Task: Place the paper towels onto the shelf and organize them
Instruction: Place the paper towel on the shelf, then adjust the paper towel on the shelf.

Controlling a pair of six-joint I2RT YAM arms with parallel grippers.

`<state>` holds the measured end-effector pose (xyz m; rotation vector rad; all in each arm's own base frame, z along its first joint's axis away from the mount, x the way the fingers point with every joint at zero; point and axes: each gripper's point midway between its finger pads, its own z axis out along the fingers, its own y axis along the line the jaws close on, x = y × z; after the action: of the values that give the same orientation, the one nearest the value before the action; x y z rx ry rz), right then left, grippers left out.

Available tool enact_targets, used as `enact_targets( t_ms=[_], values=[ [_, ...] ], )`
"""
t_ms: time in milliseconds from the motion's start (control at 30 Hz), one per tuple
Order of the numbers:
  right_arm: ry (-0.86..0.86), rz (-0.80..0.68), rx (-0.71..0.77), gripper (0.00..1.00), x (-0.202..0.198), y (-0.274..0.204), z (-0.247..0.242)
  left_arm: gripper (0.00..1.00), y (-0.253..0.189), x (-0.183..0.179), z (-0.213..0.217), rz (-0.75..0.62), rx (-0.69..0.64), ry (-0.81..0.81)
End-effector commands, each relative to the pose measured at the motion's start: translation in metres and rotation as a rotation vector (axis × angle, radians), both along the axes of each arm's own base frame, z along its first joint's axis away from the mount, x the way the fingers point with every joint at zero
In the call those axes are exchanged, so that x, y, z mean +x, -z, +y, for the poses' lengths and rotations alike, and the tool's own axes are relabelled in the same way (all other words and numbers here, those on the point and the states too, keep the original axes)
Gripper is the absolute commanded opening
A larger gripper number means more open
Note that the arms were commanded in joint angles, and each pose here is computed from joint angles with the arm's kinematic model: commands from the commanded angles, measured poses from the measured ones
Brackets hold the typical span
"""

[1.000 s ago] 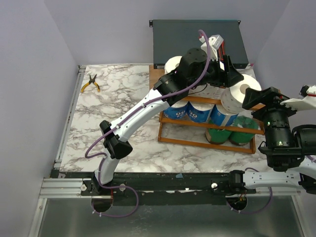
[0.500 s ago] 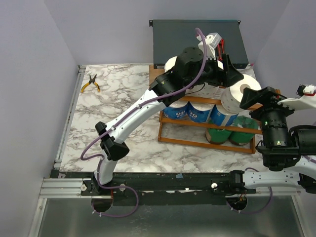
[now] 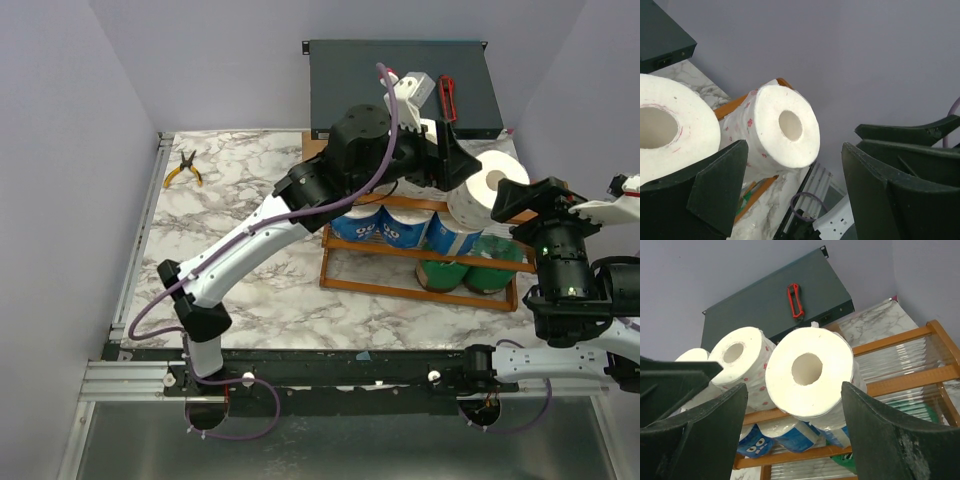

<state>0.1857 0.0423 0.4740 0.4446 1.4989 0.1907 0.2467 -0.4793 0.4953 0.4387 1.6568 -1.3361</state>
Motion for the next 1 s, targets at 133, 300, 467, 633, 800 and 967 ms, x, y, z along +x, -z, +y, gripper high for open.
enact_targets(
  t_ms=[133, 300, 467, 633, 800, 967],
  values=[
    [0.048, 0.186, 0.090, 0.82, -0.014, 0.028, -0.020, 0.81, 0.043, -0.039, 0.039, -0.327, 0.064, -0.063],
    [0.040, 0.181, 0.130, 0.92, -0.015, 0.017, -0.025, 0.85, 0.083, -0.049, 0.036, -0.526, 0.115, -0.101],
    [0.029, 0.176, 0.173, 0.93, -0.015, 0.013, -0.028, 0.86, 0.089, -0.057, 0.014, -0.714, 0.094, -0.115],
    [0.026, 0.176, 0.172, 0.93, -0.015, 0.016, -0.027, 0.84, 0.090, -0.053, -0.010, -0.790, 0.098, -0.161],
    [0.024, 0.176, 0.175, 0.94, -0.016, 0.017, -0.027, 0.85, 0.087, -0.055, -0.027, -0.842, 0.072, -0.196],
    [0.023, 0.176, 0.176, 0.93, -0.016, 0.017, -0.028, 0.81, 0.085, -0.049, -0.042, -0.843, 0.077, -0.219]
  ],
)
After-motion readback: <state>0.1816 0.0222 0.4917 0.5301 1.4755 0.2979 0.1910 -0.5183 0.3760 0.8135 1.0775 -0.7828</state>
